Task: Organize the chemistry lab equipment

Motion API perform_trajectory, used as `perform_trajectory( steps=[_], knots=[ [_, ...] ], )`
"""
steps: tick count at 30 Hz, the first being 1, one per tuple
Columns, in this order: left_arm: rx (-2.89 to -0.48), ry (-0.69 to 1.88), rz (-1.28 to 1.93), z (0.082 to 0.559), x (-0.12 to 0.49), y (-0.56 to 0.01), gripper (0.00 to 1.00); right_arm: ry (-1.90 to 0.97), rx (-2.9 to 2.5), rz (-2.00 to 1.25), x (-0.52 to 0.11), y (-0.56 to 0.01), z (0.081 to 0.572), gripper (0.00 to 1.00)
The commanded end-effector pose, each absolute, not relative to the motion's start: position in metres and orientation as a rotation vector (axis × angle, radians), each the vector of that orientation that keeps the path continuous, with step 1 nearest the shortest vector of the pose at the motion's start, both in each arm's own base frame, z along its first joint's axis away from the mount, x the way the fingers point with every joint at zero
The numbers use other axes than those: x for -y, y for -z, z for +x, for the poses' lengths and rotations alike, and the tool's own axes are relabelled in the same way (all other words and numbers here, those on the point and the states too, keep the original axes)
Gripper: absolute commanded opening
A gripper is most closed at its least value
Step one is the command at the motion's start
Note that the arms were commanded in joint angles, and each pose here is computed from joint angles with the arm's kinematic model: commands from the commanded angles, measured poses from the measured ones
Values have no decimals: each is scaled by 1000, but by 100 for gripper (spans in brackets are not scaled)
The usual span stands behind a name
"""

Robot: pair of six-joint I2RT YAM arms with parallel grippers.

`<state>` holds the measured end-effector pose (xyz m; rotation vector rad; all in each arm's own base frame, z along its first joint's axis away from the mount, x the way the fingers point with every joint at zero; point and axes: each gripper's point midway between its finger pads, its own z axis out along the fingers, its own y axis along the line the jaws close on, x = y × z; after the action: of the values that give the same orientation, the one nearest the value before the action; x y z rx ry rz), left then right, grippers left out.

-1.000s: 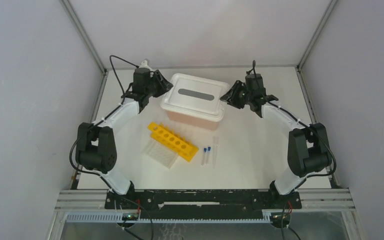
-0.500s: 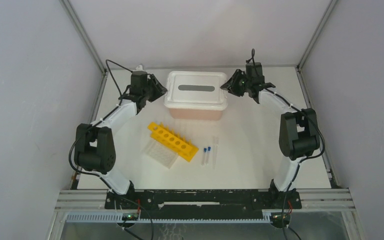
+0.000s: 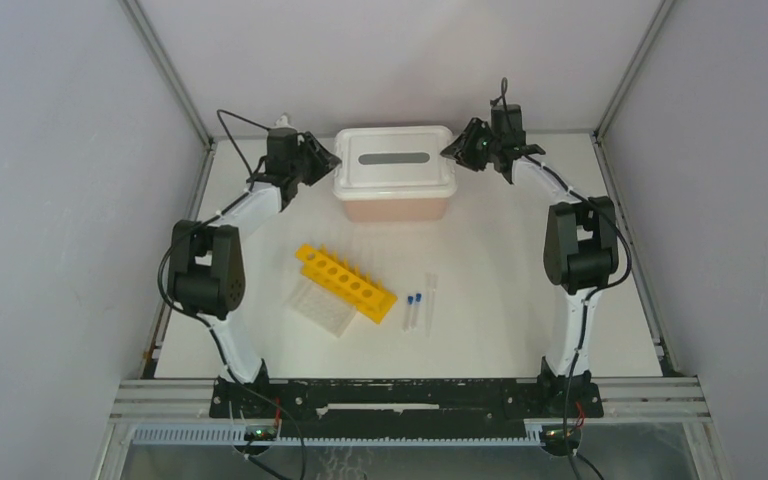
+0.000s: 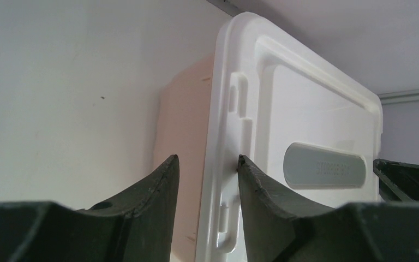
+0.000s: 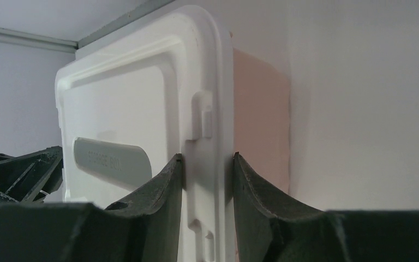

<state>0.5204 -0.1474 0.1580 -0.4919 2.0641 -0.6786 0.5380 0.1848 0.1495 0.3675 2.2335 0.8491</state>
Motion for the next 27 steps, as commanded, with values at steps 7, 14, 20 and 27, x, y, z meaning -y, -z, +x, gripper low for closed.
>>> perform_trajectory(
  steps=[7, 14, 20, 27],
  knots=[
    [-2108, 686, -455, 558, 163, -157, 48, -828, -2225, 353, -184, -145, 576, 29],
    [-2107, 692, -443, 582, 168, -163, 48, -832, -2225, 356, -181, -141, 591, 30],
    [-2107, 689, -456, 586, 168, -162, 48, -841, -2213, 347, -180, -146, 598, 34],
    [-2004, 662, -504, 577, 151, -197, 51, -854, -2101, 302, -172, -183, 594, 47]
  ],
)
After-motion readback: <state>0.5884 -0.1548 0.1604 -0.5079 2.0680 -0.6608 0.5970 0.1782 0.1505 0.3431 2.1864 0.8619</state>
